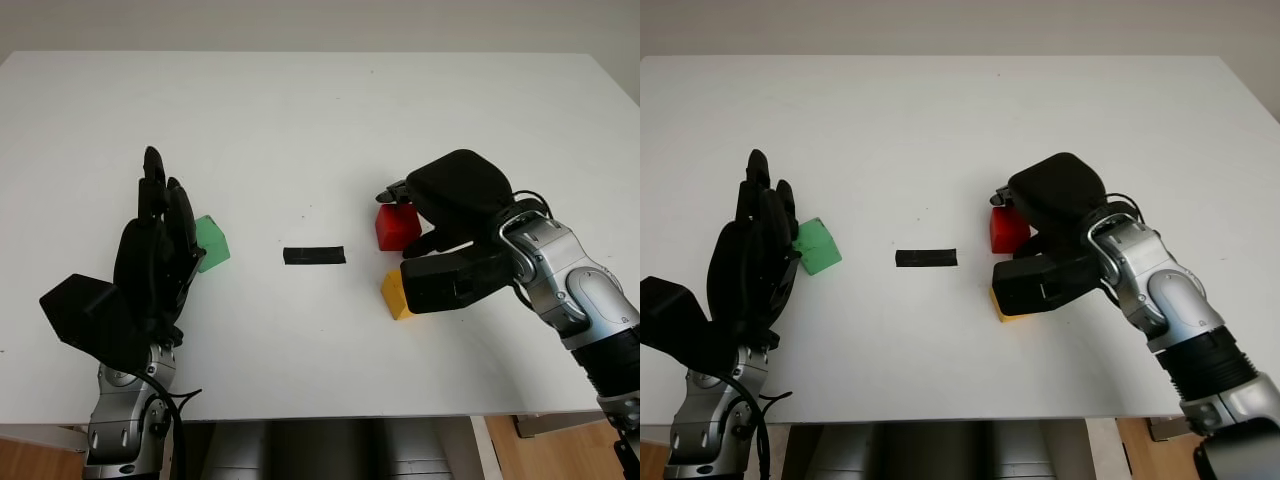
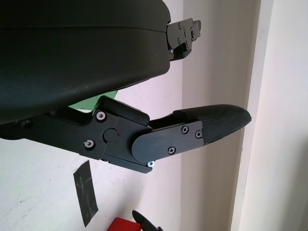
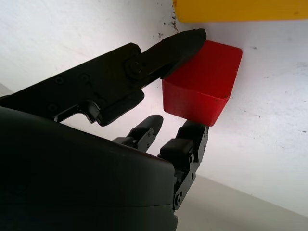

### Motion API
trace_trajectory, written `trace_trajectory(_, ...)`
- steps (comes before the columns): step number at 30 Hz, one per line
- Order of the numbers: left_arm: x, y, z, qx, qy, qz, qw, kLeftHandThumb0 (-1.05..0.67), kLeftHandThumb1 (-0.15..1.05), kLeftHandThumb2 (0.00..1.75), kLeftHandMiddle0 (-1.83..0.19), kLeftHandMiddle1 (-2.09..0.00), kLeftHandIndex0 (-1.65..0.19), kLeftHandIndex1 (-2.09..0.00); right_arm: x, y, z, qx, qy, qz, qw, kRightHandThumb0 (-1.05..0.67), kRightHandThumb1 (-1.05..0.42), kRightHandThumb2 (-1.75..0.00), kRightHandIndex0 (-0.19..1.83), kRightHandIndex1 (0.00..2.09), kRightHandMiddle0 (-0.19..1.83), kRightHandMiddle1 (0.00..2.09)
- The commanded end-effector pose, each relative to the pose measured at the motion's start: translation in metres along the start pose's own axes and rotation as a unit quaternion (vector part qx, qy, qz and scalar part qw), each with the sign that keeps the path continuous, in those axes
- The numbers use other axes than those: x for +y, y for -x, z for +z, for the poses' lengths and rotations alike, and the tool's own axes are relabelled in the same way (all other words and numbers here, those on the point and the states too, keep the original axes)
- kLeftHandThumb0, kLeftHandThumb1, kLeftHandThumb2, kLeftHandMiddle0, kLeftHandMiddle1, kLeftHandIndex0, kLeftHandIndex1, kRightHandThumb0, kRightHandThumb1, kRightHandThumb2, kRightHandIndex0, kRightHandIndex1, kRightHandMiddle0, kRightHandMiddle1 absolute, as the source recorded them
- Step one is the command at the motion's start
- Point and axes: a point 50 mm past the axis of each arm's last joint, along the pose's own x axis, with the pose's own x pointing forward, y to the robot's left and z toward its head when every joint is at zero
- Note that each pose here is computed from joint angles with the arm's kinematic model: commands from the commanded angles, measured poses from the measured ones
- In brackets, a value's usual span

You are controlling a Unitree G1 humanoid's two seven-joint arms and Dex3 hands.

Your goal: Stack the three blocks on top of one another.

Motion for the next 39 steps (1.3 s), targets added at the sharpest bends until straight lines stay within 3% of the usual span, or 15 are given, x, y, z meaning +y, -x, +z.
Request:
trace_trajectory(1, -0.001, 0.002, 0.002, -0.006, -0.002, 0.0, 1.0, -0.76, 1.05, 0.65, 0.19, 0.0, 0.19, 0.0, -0.003, -0.001, 0.0, -0.002, 0.002, -0.012, 1.0, -0.58, -0.86, -0.05, 0.28, 1.03, 0.38, 0.85)
trace_trajectory(4, -0.001, 0.003, 0.002, -0.006, -0.003, 0.0, 1.0, -0.76, 1.05, 0.65, 0.19, 0.0, 0.19, 0.0, -0.002, -0.001, 0.0, -0.002, -0.006, -0.02, 1.0, -0.57, -0.87, -0.05, 0.19, 1.34, 0.38, 0.94)
trace_trajectory(7, -0.001, 0.003, 0.002, -0.005, -0.004, 0.0, 1.0, -0.76, 1.05, 0.65, 0.19, 0.0, 0.19, 0.0, 0.001, -0.001, -0.001, -0.012, -0.035, -0.048, 0.998, -0.45, -0.88, -0.06, 0.24, 1.51, 0.42, 1.37)
trace_trajectory(10, -0.001, 0.003, 0.002, -0.006, -0.005, -0.001, 1.0, -0.76, 1.05, 0.66, 0.19, 0.0, 0.19, 0.0, 0.001, -0.001, -0.002, -0.018, -0.038, -0.063, 0.997, -0.38, -0.89, -0.06, 0.27, 1.55, 0.51, 1.3)
trace_trajectory(17, -0.002, 0.003, 0.001, -0.005, -0.002, 0.004, 1.0, -0.76, 1.05, 0.66, 0.19, 0.0, 0.19, 0.0, 0.0, -0.002, -0.006, -0.025, -0.08, -0.079, 0.993, -0.31, -0.91, -0.05, 0.36, 1.25, 0.48, 1.43)
trace_trajectory(21, -0.002, 0.004, 0.001, -0.004, 0.001, 0.002, 1.0, -0.77, 1.05, 0.65, 0.19, 0.0, 0.19, 0.0, -0.004, -0.007, -0.011, -0.027, -0.148, -0.079, 0.985, -0.31, -0.9, -0.06, 0.37, 1.08, 0.5, 1.35)
trace_trajectory(25, -0.002, 0.004, 0.001, -0.003, 0.0, 0.001, 1.0, -0.77, 1.05, 0.64, 0.19, 0.0, 0.19, 0.0, -0.015, -0.015, -0.02, -0.033, -0.22, -0.059, 0.973, -0.33, -0.9, -0.06, 0.36, 0.84, 0.51, 1.28)
trace_trajectory(30, -0.002, 0.004, 0.001, -0.005, 0.001, 0.004, 1.0, -0.76, 1.05, 0.64, 0.19, 0.0, 0.19, 0.0, -0.036, -0.024, -0.026, -0.063, -0.289, -0.034, 0.955, -0.36, -0.93, -0.06, 0.34, 0.62, 0.42, 1.39)
trace_trajectory(39, -0.002, 0.006, 0.001, -0.004, 0.001, 0.002, 1.0, -0.76, 1.05, 0.65, 0.19, 0.0, 0.19, 0.0, -0.064, -0.046, -0.009, -0.128, -0.296, 0.006, 0.946, -0.34, -0.93, -0.06, 0.39, 0.44, 0.39, 1.43)
